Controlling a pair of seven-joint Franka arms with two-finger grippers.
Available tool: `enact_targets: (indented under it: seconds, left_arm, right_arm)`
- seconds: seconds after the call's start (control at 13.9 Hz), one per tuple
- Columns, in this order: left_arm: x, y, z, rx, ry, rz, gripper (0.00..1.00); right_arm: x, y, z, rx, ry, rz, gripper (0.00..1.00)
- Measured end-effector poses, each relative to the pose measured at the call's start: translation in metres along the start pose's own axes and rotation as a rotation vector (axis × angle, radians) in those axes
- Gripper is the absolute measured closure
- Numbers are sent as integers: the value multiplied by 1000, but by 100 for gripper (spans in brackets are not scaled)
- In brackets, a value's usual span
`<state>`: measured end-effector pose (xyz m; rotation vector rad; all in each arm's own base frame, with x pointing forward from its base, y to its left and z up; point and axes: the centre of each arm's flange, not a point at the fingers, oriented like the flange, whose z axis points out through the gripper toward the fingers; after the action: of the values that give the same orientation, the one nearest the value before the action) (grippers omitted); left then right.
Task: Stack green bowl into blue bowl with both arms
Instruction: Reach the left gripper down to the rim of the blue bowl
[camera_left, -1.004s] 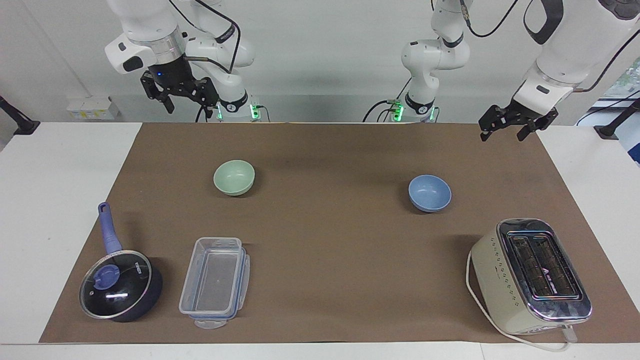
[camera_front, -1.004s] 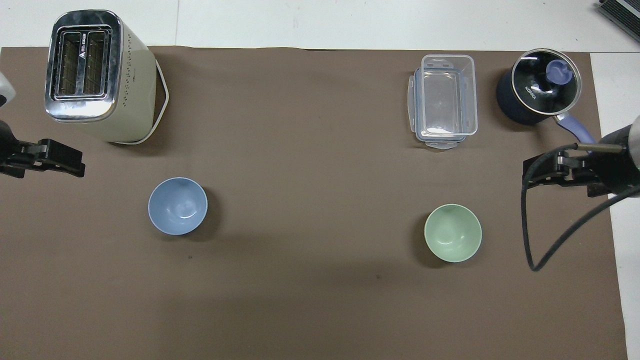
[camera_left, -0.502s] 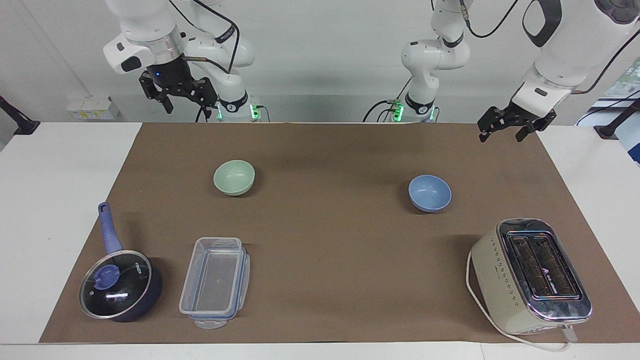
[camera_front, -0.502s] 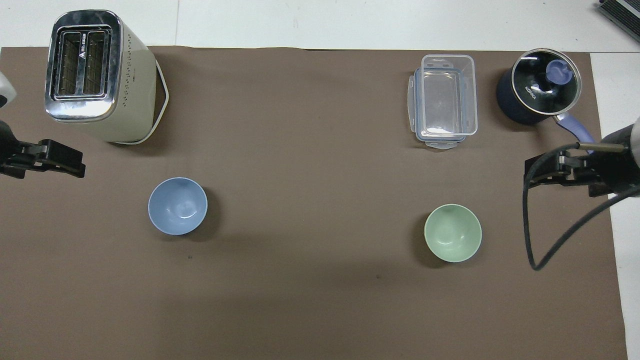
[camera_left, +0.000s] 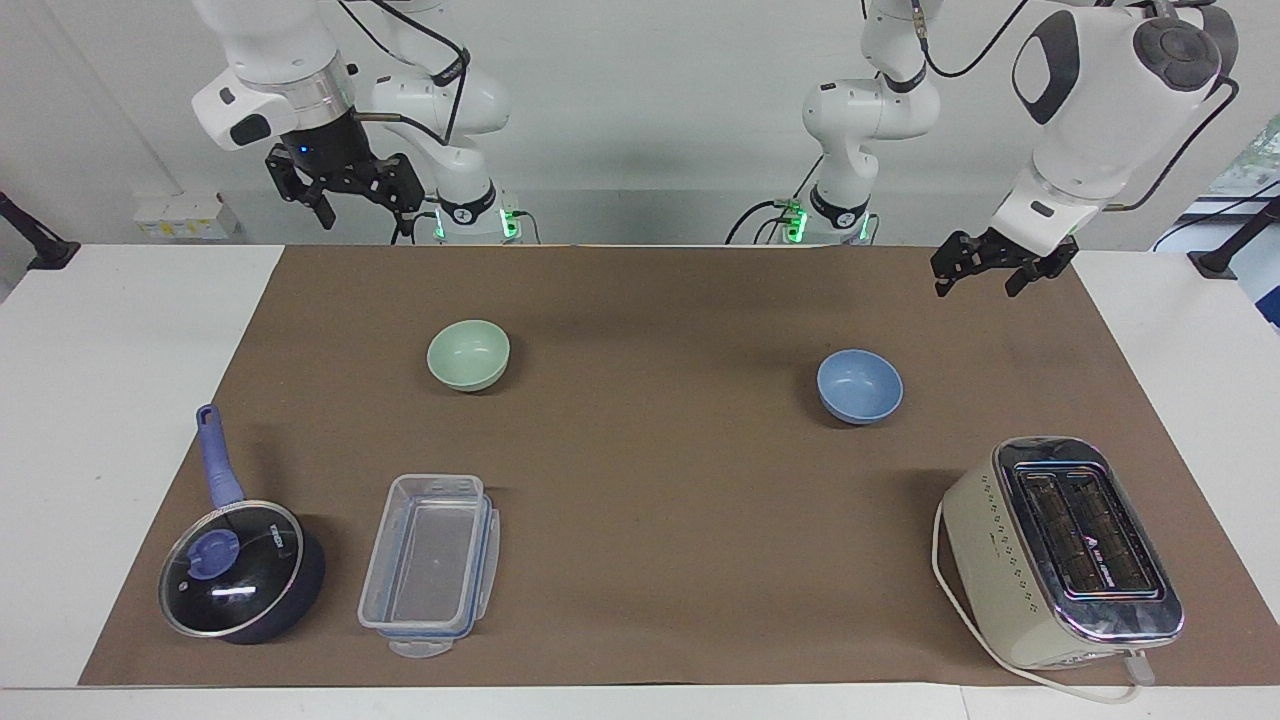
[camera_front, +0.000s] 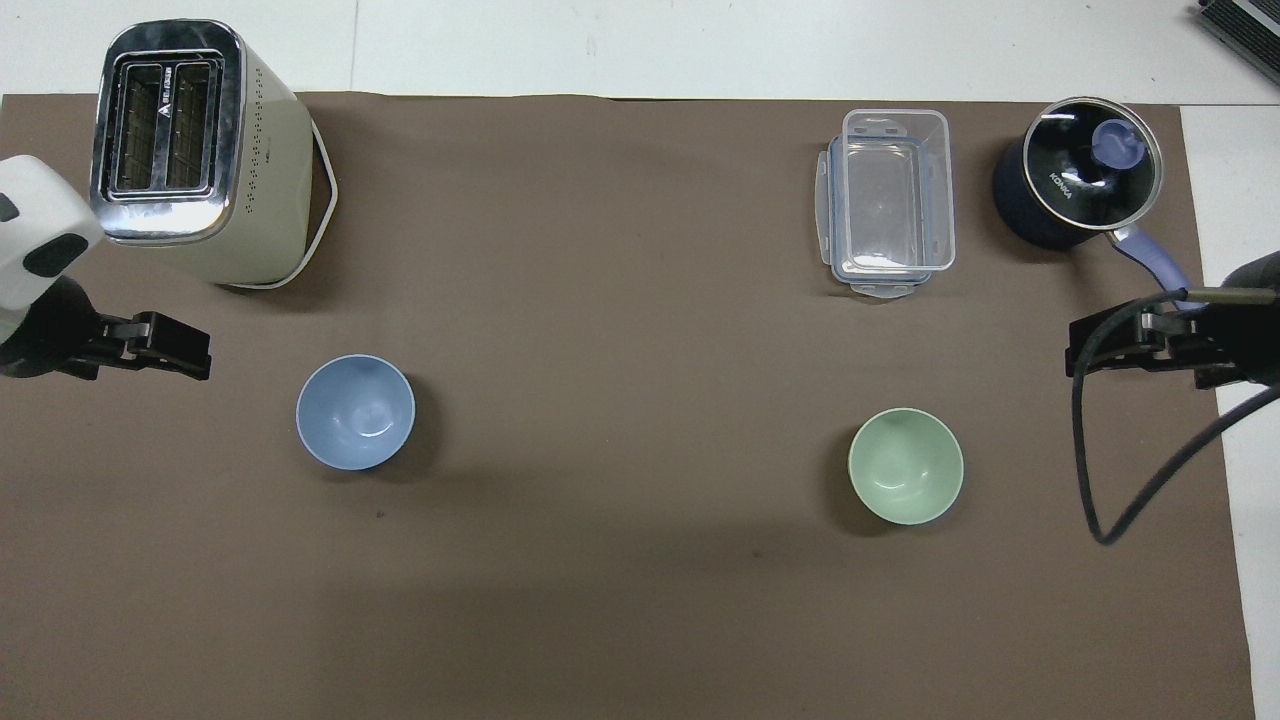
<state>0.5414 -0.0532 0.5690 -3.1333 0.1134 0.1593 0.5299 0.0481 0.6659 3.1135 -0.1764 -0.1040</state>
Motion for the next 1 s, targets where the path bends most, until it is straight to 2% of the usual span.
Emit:
enact_targets:
  seconds: [1.0]
  left_arm:
    - [8, 42, 173, -28, 50, -1, 0]
  right_arm:
    - [0, 1, 0, 6, -1, 2, 0]
